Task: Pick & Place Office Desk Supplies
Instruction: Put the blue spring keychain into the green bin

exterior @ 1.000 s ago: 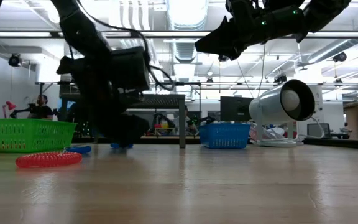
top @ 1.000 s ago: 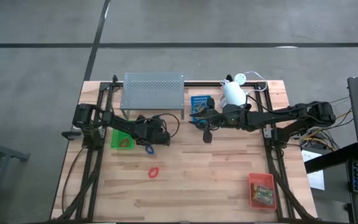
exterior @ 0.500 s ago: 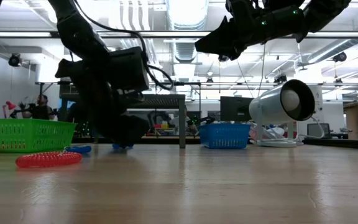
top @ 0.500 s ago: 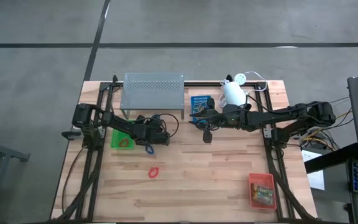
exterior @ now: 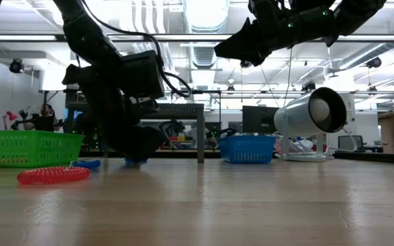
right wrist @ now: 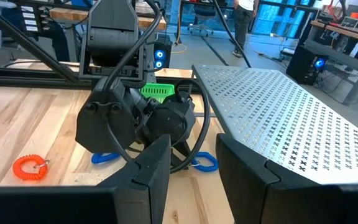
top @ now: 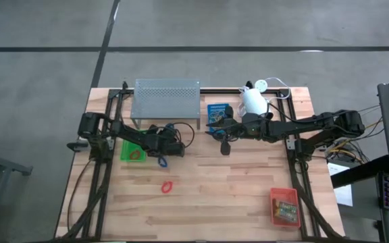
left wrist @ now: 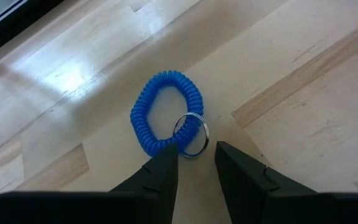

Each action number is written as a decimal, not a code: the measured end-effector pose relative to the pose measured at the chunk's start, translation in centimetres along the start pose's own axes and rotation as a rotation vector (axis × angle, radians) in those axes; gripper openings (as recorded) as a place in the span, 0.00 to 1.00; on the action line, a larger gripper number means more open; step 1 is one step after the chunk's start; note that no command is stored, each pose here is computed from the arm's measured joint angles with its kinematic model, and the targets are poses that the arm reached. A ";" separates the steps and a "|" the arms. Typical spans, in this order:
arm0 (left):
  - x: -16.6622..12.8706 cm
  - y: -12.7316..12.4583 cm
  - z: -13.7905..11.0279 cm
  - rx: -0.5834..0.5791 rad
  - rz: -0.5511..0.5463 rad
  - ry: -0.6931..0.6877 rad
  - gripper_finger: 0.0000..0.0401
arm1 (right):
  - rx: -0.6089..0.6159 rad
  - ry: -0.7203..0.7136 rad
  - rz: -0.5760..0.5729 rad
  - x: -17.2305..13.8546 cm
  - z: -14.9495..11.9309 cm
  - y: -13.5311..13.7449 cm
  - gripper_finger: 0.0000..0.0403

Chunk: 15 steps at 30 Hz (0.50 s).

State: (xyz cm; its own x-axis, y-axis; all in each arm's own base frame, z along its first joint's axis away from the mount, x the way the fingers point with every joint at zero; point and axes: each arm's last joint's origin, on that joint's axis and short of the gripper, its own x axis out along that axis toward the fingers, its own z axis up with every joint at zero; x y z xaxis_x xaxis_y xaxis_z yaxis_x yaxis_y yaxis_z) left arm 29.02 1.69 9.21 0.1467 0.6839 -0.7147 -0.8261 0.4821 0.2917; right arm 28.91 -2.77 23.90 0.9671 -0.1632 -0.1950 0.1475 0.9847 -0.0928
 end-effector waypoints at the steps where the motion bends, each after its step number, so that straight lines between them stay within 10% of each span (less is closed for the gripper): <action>1: 0.0 0.0 0.0 0.000 -0.002 0.001 0.29 | 0.000 0.000 0.000 0.0 0.0 0.0 0.32; 15: -0.9 -0.9 0.5 -0.017 -0.144 0.118 0.29 | 0.000 0.000 0.000 0.0 0.0 0.0 0.32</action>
State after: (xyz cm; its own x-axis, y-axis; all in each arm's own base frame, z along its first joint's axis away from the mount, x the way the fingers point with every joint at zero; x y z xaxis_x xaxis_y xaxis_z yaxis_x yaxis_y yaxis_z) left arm 29.93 0.93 9.87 0.2000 0.5390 -0.8182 -0.8106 0.5602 0.1708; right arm 28.91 -2.77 23.91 0.9672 -0.1633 -0.1948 0.1476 0.9847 -0.0927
